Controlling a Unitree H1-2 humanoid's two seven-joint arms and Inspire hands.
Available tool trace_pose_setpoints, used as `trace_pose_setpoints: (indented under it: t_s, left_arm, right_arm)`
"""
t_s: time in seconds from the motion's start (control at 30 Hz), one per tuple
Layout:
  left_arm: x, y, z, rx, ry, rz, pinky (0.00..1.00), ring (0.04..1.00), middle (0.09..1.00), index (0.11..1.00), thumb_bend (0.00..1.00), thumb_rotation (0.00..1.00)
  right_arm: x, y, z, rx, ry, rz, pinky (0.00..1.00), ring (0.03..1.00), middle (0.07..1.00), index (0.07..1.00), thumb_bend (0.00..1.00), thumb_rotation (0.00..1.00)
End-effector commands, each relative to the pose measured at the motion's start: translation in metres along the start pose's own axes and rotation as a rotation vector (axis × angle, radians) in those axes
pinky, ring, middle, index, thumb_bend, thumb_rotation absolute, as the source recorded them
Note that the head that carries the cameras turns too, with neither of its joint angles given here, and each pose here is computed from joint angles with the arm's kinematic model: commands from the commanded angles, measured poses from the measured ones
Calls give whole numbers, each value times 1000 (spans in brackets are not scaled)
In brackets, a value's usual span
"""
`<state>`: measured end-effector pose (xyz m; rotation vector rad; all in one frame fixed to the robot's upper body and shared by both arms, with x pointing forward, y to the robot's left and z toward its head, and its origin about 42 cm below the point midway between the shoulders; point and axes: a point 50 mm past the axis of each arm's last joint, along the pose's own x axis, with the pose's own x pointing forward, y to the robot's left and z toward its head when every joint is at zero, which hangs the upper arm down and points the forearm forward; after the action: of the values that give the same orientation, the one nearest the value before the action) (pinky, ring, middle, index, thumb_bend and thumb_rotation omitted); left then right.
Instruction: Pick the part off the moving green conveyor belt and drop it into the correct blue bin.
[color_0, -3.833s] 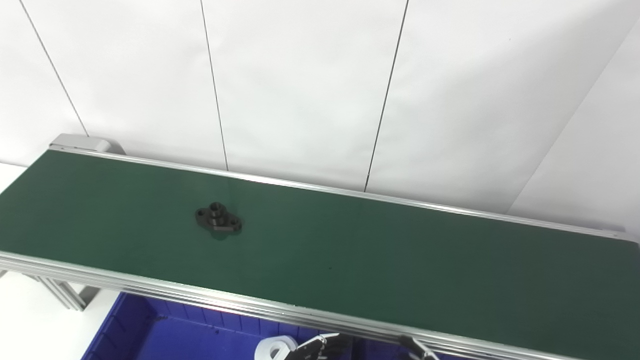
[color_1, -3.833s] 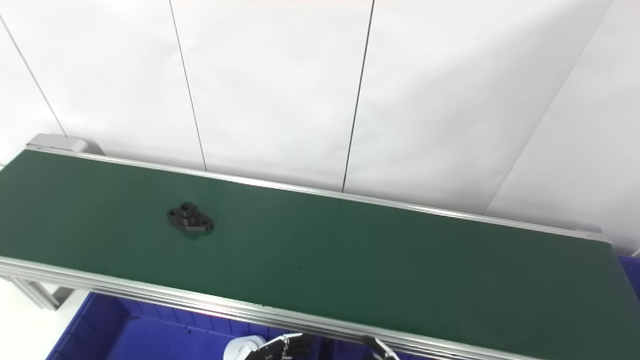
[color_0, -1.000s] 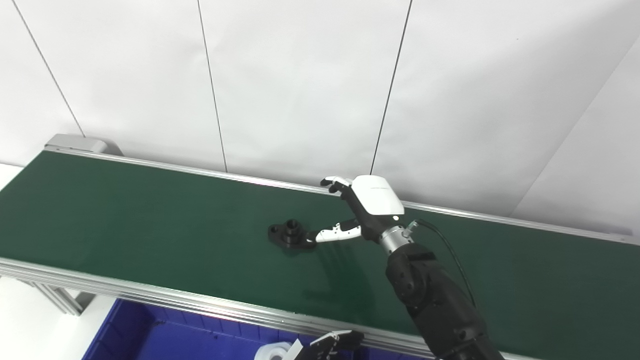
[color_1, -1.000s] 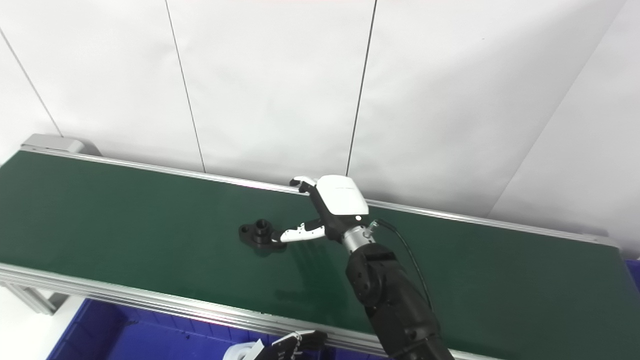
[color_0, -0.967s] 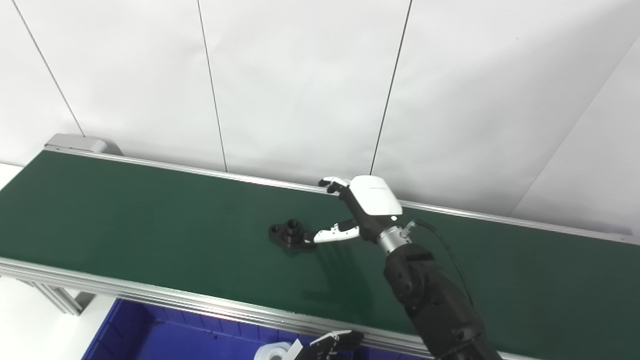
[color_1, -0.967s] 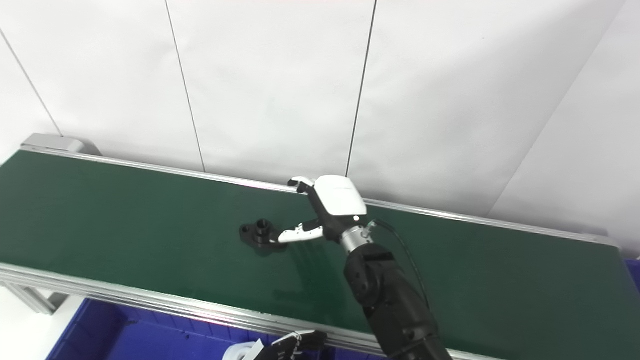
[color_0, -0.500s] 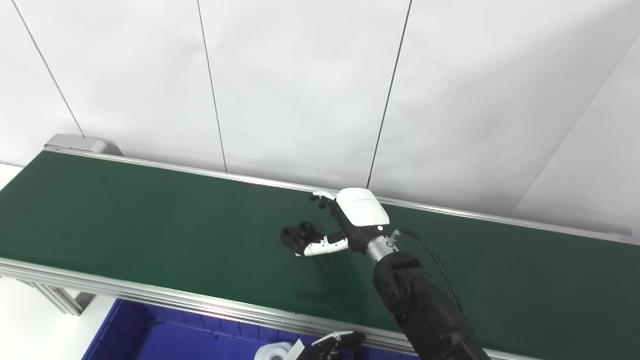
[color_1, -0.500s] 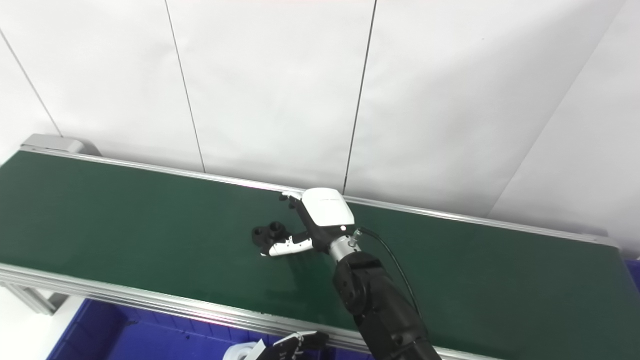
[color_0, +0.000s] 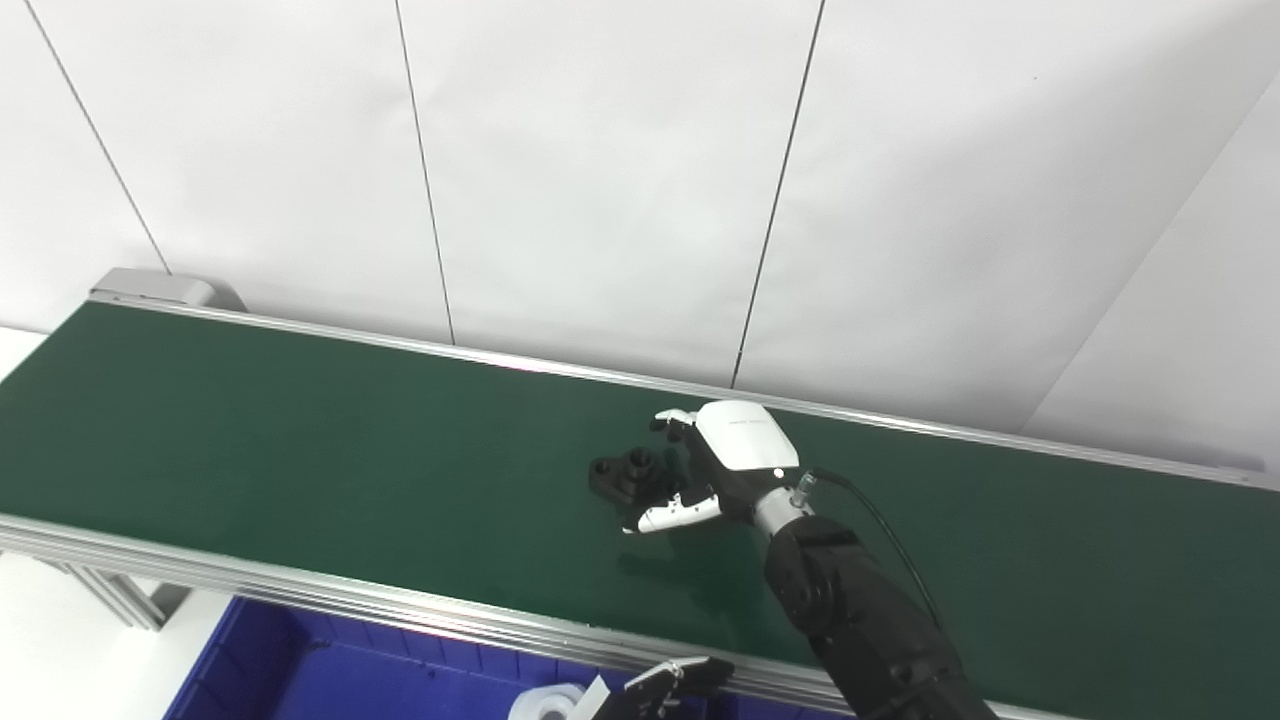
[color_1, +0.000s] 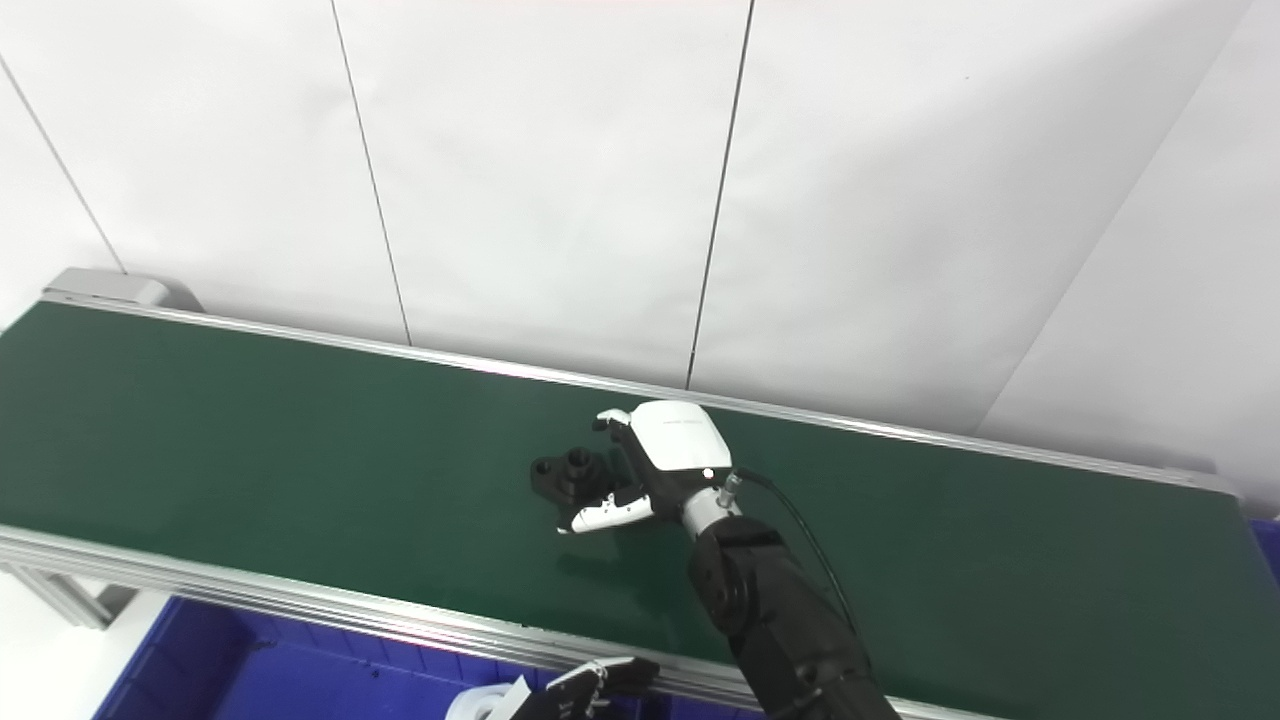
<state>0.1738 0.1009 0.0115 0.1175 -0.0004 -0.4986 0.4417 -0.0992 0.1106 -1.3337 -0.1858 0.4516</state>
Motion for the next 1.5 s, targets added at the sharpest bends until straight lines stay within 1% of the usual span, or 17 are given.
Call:
trace_pose_setpoints:
  t_s: [0.0,0.07,0.17,0.2,0.23,0.3,0.33,0.43,0.47,0.5,0.57,0.67,0.8,1.03,1.2,1.33,1.47]
  left_arm:
    - [3,-2,10,9,-45,1,740,822,827,798,654,746]
    - [3,-2,9,12,-46,2,745,825,827,797,650,749]
    - [2,-2,10,16,-43,1,748,826,827,798,641,752]
    - [2,-2,10,17,-42,1,751,828,829,799,638,751]
    - [2,-2,10,19,-42,3,752,828,829,799,635,751]
    - [2,-3,10,24,-43,4,751,826,827,798,630,751]
    - [2,-3,10,26,-43,4,750,826,828,799,628,755]
    - [3,-4,11,25,-43,2,753,828,829,800,626,754]
    - [3,-4,11,25,-41,1,752,828,829,802,626,755]
    - [3,-4,11,23,-40,0,751,828,830,802,626,755]
    - [4,-4,11,18,-38,-2,748,828,831,803,627,754]
    - [5,-5,12,15,-39,1,755,832,832,800,615,756]
    - [6,-5,12,21,-38,4,753,829,830,800,613,768]
    - [7,-5,14,12,-35,3,755,835,834,803,578,763]
    - [6,-4,13,15,-35,10,750,827,828,799,574,758]
    - [5,-4,14,15,-31,9,757,833,833,802,580,775]
    - [3,-1,14,11,-31,11,755,832,832,803,584,789]
  right_arm:
    - [8,-17,-4,-31,23,-45,499,622,736,802,838,642]
    - [7,-16,-4,-34,27,-44,482,602,724,800,835,641]
    - [8,-12,-5,-25,31,-33,431,541,669,769,783,603]
    - [8,-11,-6,-20,31,-27,389,479,580,702,700,565]
    - [9,-10,-6,-15,31,-18,359,439,529,665,647,532]
    - [9,-9,-5,-11,23,-15,303,372,457,614,566,456]
    - [9,-9,-4,-12,17,-17,270,334,421,586,529,393]
    - [8,-7,-1,-23,2,-19,244,306,395,557,522,386]
    - [7,-7,0,-26,0,-20,216,277,362,519,512,277]
    - [7,-6,2,-30,0,-11,201,262,344,500,507,222]
    - [7,-5,5,-45,2,9,188,251,332,484,503,175]
    - [6,-2,9,-74,9,51,207,272,364,486,503,157]
    - [4,4,8,-112,26,107,206,269,359,485,504,154]
    - [-1,10,2,-131,39,133,204,265,347,482,505,153]
    - [-6,8,2,-109,28,118,193,253,333,481,504,154]
    - [-11,1,7,-88,22,101,206,267,349,483,505,156]
    - [-20,-14,11,-60,-16,31,184,241,315,478,506,154]
